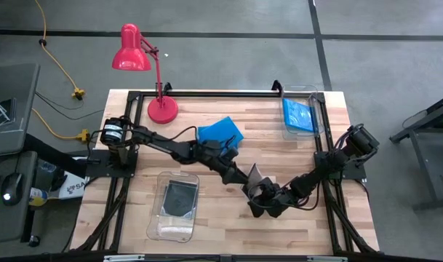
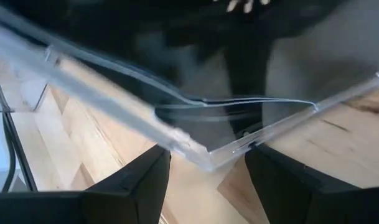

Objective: Pick & place jewel cases by type
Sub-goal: Put the black cd case into the bottom transparent bin

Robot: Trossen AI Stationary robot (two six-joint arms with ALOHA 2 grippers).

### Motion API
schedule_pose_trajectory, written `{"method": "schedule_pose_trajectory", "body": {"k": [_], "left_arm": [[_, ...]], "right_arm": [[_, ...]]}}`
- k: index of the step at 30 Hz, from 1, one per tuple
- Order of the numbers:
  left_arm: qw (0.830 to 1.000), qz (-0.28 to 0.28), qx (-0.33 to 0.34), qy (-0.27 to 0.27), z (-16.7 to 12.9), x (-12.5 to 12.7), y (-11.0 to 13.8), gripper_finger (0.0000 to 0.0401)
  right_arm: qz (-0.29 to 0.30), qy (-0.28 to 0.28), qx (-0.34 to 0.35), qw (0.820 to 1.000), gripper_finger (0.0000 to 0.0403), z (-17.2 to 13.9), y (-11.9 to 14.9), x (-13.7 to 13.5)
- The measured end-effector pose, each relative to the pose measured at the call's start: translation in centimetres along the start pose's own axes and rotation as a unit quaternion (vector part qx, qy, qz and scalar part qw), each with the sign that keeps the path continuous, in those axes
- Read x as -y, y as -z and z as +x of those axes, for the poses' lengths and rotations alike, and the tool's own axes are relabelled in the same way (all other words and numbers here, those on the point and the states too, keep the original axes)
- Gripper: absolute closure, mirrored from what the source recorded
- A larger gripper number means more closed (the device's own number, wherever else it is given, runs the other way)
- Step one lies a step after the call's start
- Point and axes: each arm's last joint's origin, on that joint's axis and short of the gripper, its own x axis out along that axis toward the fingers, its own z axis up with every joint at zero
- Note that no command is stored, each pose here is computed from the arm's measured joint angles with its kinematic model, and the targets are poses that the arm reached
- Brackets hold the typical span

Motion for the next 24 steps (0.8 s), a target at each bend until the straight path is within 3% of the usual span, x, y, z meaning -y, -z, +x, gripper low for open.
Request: {"method": "schedule_pose_trajectory", "body": {"k": [24], "left_arm": [[0.999, 0.016, 0.031, 0.005, 0.5, 1.1, 0.2, 0.0162]], "right_arm": [[-0.047, -0.014, 0.035, 0.998, 0.0192, 0.2, -0.4, -0.3]]}}
